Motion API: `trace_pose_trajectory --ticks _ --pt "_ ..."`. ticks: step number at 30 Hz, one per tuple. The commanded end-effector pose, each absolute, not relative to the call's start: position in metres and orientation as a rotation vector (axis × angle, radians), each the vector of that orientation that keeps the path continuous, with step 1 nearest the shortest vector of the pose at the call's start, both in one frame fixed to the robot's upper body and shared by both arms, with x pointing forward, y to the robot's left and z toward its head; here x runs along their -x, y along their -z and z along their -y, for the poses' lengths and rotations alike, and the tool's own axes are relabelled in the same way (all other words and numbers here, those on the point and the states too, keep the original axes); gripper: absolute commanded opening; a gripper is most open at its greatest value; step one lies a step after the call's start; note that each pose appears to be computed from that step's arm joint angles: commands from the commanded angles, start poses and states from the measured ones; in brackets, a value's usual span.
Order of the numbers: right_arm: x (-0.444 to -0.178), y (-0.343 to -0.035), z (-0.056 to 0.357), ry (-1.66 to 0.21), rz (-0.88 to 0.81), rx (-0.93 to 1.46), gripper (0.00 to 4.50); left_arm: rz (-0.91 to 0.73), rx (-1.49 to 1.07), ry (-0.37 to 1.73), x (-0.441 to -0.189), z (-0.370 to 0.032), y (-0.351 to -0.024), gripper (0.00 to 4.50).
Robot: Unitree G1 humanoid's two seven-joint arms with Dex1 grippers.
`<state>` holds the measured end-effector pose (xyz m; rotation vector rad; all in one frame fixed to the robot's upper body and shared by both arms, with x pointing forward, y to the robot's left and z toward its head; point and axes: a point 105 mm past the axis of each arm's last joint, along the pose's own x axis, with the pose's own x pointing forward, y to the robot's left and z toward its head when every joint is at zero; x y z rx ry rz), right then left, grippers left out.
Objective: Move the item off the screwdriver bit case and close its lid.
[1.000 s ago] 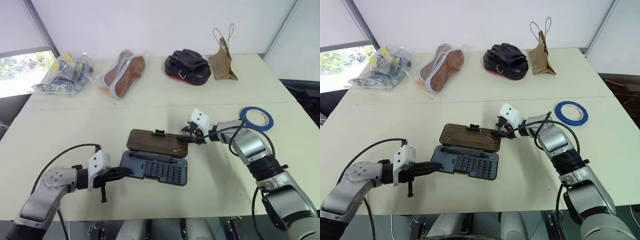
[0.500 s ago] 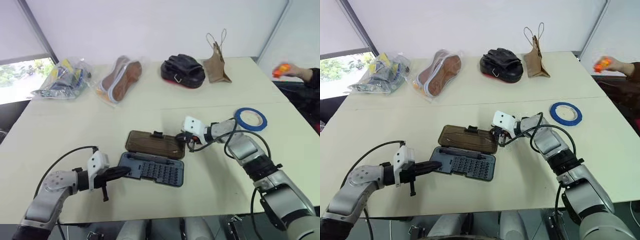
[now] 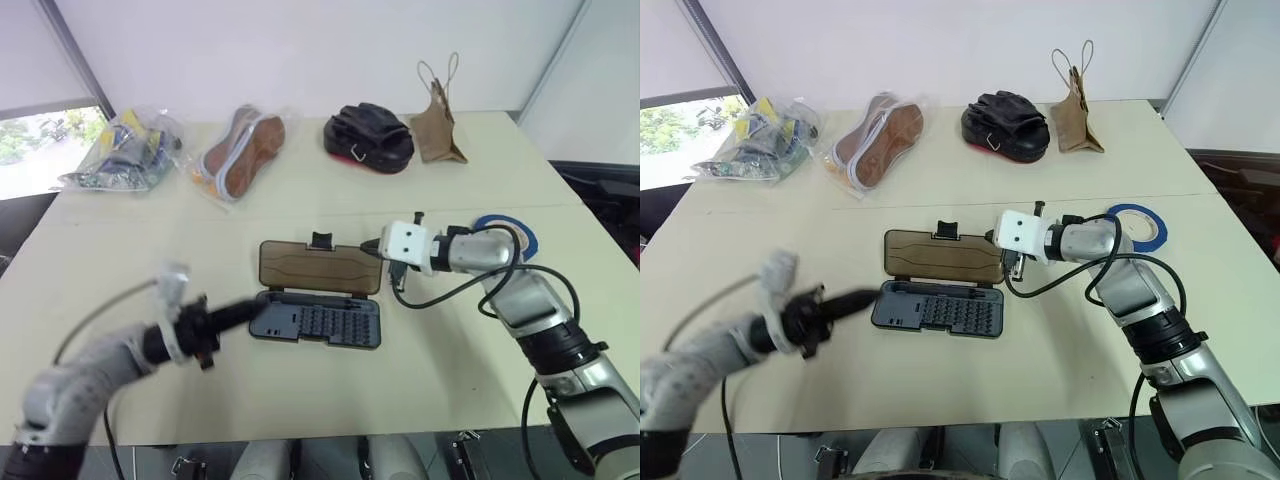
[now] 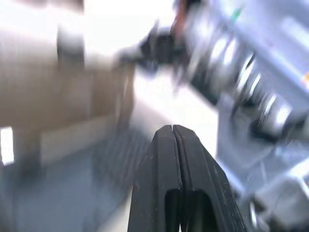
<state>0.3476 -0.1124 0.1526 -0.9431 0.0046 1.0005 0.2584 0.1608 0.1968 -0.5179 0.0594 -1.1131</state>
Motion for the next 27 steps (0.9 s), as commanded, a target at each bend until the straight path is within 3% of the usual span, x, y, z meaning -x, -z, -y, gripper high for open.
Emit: trace_pose_trajectory --ticks 1,4,7,13,18,21,24,26,27 --pt "-0.348 -0.17 0.107 -0.98 0.084 0.971 0.04 0.105 0.571 0.931 -0.292 -0.189 -0.239 0.0" --pt "-0.349 -0.172 0.106 -0.976 0.093 0.966 0.04 0.074 0.408 0.647 -0.342 -0.216 -0.217 0.0" --pt "-0.35 -0.172 0.104 -0.977 0.096 0.955 0.04 -0.042 0.229 0.578 -0.366 -0.213 -0.176 0.0" --pt "-0.349 -0.172 0.099 -0.988 0.096 0.938 0.04 -0.205 0.085 0.782 -0.377 -0.169 -0.118 0.0" --pt "-0.349 -0.173 0.098 -0.987 0.089 0.926 0.04 -0.263 0.133 0.947 -0.376 -0.152 -0.11 0.0" --pt "-0.348 -0.174 0.098 -0.989 0.082 0.926 0.93 -0.268 0.185 0.997 -0.375 -0.151 -0.116 0.0" --pt "-0.346 -0.181 0.1 -0.966 0.094 0.94 2.45 -0.265 0.216 1.024 -0.373 -0.154 -0.12 0.0" --pt "-0.339 -0.199 0.102 -0.961 0.079 0.759 3.47 -0.264 0.213 1.041 -0.371 -0.154 -0.121 0.0" --pt "-0.335 -0.206 0.102 -0.969 0.069 0.674 3.47 -0.263 0.211 1.047 -0.371 -0.154 -0.122 0.0"
